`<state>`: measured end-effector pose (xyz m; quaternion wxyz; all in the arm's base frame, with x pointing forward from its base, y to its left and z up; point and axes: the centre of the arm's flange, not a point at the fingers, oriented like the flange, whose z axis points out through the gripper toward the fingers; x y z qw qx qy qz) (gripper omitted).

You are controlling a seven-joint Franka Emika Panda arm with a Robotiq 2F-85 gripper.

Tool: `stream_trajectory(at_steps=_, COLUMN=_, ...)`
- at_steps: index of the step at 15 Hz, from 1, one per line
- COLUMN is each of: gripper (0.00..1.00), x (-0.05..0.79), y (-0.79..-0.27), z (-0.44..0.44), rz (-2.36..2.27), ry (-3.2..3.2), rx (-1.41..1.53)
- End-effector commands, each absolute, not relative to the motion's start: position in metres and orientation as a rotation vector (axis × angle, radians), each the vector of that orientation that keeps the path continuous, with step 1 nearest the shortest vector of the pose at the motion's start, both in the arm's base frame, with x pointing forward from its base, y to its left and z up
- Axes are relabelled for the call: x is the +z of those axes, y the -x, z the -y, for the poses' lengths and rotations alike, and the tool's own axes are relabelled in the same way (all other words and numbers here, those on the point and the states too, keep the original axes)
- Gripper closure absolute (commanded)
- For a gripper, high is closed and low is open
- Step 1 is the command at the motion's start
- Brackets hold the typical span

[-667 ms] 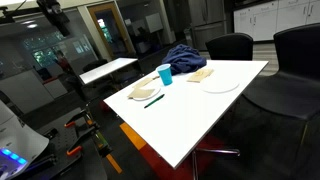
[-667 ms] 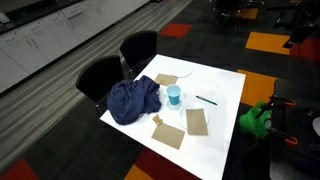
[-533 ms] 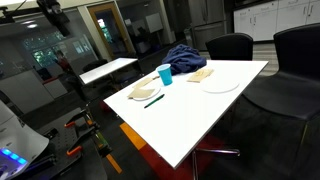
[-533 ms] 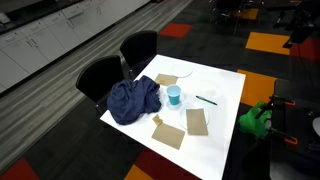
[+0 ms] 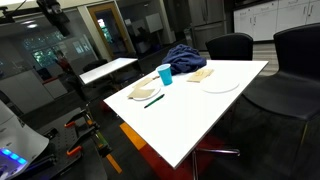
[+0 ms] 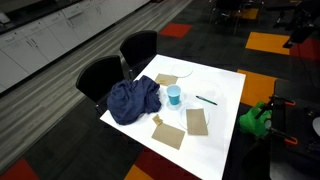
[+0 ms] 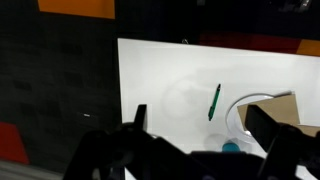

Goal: Pick the pen and put it in the cup

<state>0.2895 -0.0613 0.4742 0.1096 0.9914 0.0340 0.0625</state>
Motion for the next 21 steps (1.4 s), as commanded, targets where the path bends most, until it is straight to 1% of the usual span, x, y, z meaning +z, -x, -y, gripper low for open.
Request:
stream_trajectory(at_steps=1, gripper=0.00, x=0.472, y=-0.292, z=0.059, rz=-0.117, ry=-2.915, rx=0.186)
stream_trajectory(at_steps=9, gripper=0.00, x=0.433, y=-0.332, z=0.043, rz=-0.218, ry=-2.947, rx=0.170)
stream_trajectory(at_steps=21, gripper=0.00, x=0.315, y=-0.398, z=0.040, rz=-0.196, ry=-3.149, rx=0.227)
